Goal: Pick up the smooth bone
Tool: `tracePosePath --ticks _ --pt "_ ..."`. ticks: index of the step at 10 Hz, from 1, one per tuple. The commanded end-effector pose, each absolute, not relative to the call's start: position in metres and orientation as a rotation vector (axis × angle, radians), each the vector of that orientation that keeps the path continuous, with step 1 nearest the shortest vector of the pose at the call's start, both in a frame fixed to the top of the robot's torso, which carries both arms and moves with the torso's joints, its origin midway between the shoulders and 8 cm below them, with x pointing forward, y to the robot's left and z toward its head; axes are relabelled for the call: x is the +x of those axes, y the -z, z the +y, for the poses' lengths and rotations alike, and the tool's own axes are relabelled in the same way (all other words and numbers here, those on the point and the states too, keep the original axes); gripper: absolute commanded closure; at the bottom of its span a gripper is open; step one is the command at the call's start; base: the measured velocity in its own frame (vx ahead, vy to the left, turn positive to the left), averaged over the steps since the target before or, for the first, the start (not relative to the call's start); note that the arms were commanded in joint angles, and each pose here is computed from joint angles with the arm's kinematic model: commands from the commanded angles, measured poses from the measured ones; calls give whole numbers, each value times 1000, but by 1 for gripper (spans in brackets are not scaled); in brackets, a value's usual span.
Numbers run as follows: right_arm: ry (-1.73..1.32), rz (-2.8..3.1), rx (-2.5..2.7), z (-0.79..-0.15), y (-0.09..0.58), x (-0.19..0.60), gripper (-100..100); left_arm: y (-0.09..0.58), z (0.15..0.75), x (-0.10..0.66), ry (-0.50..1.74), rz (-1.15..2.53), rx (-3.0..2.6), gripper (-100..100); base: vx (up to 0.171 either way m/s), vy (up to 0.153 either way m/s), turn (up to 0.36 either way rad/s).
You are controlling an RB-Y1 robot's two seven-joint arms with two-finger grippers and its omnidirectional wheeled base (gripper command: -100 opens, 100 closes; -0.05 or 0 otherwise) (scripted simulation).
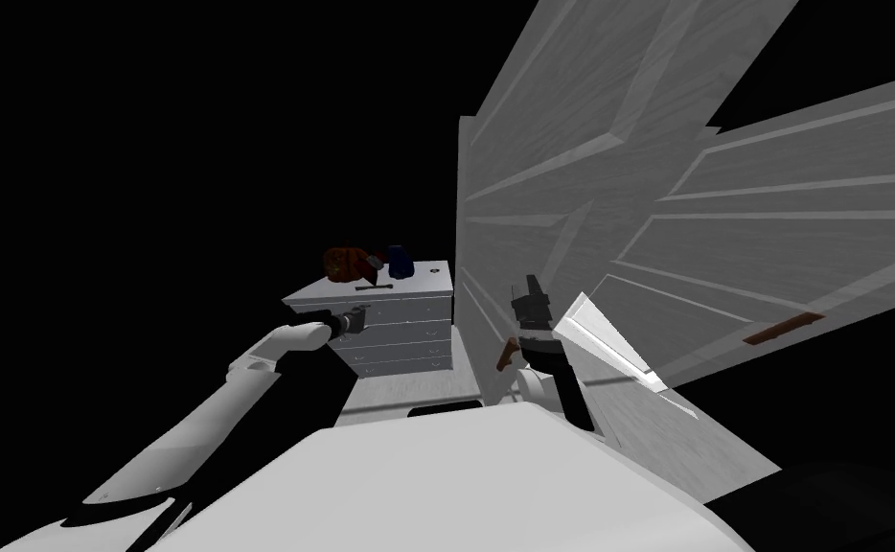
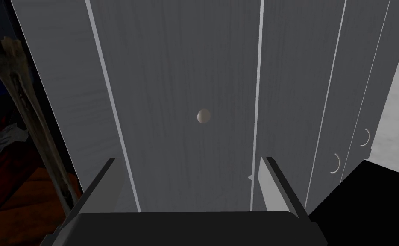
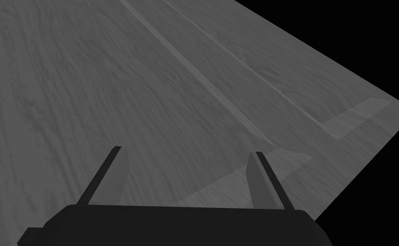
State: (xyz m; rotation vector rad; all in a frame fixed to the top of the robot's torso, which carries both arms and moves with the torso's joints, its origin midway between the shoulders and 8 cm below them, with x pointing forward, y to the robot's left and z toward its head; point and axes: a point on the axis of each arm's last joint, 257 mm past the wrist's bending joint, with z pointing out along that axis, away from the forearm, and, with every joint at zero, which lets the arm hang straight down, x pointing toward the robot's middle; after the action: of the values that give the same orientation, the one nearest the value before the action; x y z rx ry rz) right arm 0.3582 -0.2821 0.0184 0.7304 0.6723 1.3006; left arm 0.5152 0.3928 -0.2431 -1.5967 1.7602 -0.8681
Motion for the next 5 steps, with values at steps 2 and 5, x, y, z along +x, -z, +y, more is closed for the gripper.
tracePosePath --ticks 2,5 --pt "-1301 672 730 -282 -18 358 0 242 407 518 816 1800 -1647 -100 5 -16 -30" --pt "-1300 672 730 -282 -18 358 0 242 421 515 759 1834 -1704 -100 12 -15 -43"
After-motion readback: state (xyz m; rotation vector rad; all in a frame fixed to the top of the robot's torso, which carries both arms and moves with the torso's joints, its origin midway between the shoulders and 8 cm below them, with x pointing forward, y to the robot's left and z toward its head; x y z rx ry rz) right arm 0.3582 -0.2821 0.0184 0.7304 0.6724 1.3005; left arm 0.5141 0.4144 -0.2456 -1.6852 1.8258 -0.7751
